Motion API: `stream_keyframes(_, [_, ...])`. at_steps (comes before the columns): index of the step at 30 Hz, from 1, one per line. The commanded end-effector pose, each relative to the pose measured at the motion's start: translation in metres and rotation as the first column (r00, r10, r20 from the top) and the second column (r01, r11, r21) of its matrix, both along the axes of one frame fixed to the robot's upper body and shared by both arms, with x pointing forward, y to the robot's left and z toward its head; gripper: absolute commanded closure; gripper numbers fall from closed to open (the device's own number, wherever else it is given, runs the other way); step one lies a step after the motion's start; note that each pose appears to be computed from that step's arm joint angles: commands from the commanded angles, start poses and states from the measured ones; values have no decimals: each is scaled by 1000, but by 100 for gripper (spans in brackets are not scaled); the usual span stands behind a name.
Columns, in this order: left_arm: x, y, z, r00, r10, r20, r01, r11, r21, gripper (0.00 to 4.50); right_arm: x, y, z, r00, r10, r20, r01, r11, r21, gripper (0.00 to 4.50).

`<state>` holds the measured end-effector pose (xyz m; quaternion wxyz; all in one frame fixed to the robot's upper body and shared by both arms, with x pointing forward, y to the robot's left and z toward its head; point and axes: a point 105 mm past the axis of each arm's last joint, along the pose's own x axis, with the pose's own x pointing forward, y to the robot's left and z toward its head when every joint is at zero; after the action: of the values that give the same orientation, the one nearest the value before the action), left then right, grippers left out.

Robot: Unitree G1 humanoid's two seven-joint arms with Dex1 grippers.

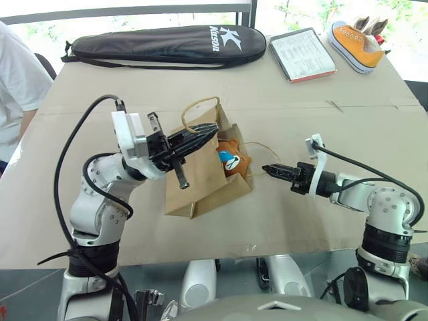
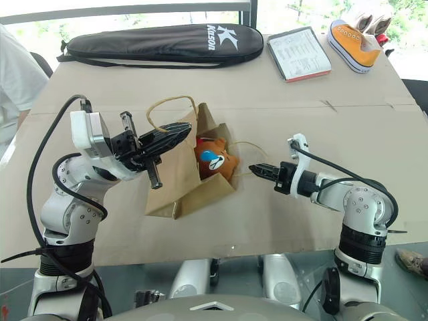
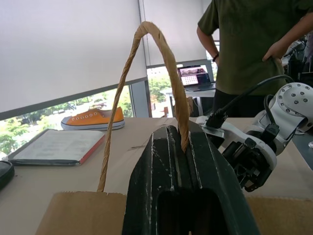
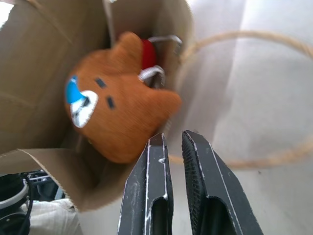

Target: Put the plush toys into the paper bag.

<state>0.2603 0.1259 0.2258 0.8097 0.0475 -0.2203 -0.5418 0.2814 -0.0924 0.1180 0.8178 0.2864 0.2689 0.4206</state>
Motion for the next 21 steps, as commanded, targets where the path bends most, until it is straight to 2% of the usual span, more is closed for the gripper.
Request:
stream_keyframes(1, [-6,-1,10,999,5,49,-5,1000,5,450,-14,-4,16,998,14,56,-17,999,44,423])
stream_keyframes(6, [-6,-4,13,999,7,49,-7,1000,1,450,-28,-9,5,1000,-6,5,6,1000,25,423])
stream_keyframes(21, [-7,-10,17,999,-3,48,3,1000,2,450,10,3,-12,984,-161,-78,165,985,41,423])
